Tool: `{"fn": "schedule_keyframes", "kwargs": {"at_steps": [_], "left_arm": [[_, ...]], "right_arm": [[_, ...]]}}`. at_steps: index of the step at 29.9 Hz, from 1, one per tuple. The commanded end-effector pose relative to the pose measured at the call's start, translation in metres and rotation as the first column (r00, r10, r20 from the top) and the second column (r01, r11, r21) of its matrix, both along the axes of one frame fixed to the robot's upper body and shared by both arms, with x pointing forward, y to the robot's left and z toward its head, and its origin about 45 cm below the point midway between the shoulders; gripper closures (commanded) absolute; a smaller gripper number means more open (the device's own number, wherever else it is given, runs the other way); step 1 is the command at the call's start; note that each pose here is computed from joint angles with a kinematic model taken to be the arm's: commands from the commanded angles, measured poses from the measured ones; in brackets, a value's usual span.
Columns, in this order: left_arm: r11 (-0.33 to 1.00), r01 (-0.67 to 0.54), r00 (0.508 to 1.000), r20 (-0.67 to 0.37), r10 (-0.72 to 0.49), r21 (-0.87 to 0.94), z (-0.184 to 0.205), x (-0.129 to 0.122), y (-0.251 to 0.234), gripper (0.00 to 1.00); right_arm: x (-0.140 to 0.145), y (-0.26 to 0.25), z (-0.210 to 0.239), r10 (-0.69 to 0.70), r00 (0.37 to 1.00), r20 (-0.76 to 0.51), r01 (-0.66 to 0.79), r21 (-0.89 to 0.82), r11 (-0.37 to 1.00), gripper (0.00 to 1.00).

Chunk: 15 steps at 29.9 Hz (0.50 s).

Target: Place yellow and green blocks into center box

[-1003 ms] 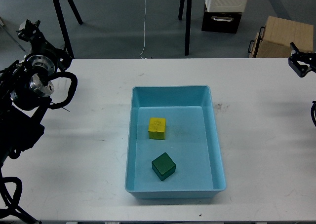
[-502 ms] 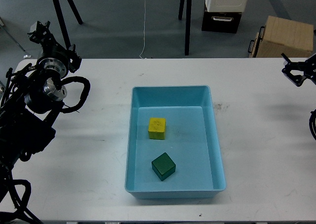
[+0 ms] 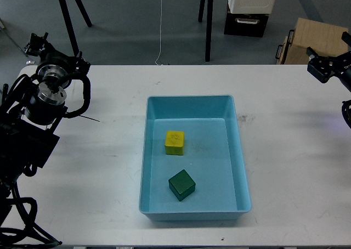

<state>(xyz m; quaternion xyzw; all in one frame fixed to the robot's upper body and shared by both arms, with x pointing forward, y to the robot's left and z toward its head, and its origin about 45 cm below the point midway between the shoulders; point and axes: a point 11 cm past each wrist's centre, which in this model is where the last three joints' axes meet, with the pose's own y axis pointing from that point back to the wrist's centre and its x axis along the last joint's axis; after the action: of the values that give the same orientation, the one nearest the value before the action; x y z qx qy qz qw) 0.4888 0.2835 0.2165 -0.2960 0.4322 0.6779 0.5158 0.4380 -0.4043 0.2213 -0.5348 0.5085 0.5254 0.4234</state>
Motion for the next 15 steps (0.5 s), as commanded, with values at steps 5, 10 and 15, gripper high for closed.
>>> {"fn": "schedule_keyframes", "kwargs": {"at_steps": [5, 10, 15], "left_arm": [[0.987, -0.060, 0.998, 0.022, 0.064, -0.151, -0.014, -0.010, 0.022, 0.00], [0.975, -0.095, 0.993, 0.051, 0.108, -0.203, -0.010, -0.011, 0.033, 0.00], [0.967, -0.105, 0.988, 0.088, 0.129, -0.233, -0.006, -0.011, 0.041, 0.00]], "right_arm": [[0.005, 0.004, -0.020, -0.137, 0.990, 0.018, 0.129, 0.228, 0.965, 0.00], [0.004, 0.028, -0.037, -0.026, 1.000, -0.015, 0.029, 0.212, 0.977, 0.01], [0.003, 0.027, -0.039, -0.023, 1.000, -0.004, 0.024, 0.188, 0.982, 0.01]]}}
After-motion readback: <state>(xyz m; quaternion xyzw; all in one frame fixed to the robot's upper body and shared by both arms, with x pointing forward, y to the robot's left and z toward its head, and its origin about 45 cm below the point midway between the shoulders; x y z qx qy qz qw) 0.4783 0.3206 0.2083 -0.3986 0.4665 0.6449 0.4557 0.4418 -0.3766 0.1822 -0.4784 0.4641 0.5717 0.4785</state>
